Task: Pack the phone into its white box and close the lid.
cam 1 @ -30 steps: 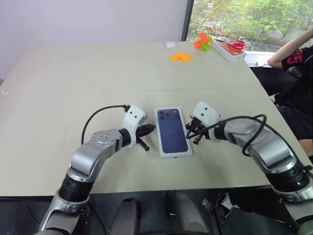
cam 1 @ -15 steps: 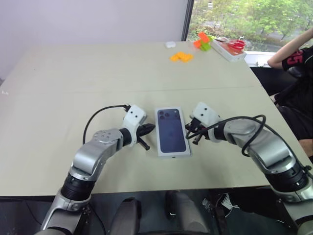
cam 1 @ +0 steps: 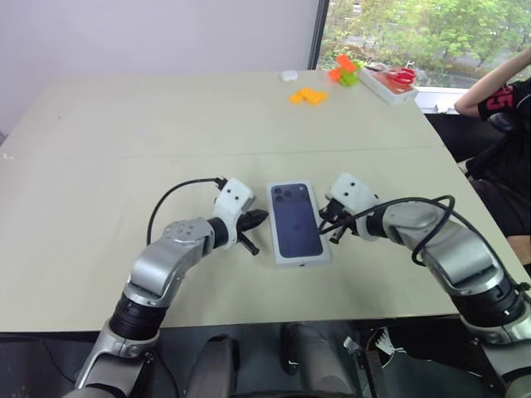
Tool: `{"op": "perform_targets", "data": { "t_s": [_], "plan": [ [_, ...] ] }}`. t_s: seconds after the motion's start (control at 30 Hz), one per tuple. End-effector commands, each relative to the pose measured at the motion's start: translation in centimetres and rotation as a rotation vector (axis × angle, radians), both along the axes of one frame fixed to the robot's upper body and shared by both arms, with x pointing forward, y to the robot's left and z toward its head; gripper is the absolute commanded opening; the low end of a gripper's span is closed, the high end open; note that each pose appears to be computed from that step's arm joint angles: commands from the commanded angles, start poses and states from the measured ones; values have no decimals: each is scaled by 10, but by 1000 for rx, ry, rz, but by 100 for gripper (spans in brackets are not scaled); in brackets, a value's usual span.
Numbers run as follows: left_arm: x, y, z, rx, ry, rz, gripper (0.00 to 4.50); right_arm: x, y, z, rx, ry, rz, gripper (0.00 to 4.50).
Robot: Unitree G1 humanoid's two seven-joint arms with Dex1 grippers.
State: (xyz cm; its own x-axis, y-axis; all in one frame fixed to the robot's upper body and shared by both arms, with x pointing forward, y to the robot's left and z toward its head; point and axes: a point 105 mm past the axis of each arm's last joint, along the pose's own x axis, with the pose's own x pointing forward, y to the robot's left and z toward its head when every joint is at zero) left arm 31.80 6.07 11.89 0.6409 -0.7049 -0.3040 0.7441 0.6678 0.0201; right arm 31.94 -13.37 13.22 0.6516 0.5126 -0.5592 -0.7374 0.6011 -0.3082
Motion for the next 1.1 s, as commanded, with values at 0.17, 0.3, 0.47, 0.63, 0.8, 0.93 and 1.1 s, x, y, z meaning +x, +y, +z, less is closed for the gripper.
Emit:
{"op": "perform_targets", "data": {
  "t_s": [0.17, 0.3, 0.47, 0.63, 0.8, 0.93, 1.1],
  "plan": [
    [-1, -12, 13, -15, -59, -45, 0, -3, 4, 12, 17, -42, 26, 5],
    [-2, -11, 13, -14, -56, -46, 0, -3, 4, 12, 14, -41, 29, 5],
    [-5, -9, 8, 4, -45, -52, 0, -4, 4, 11, 7, -41, 33, 5],
    [-5, 3, 9, -7, -27, -34, 0, 0, -8, 18, -13, -73, 3, 5],
    [-3, 16, 26, -75, -36, -27, 0, 3, -29, 34, -20, -133, -20, 5],
    [17, 17, 49, -142, -81, 38, 0, -18, -23, 48, 73, -145, 102, 5],
    [35, -3, 54, -113, -96, 44, 0, -51, 5, 37, 159, -32, 256, 5]
  ]
}}
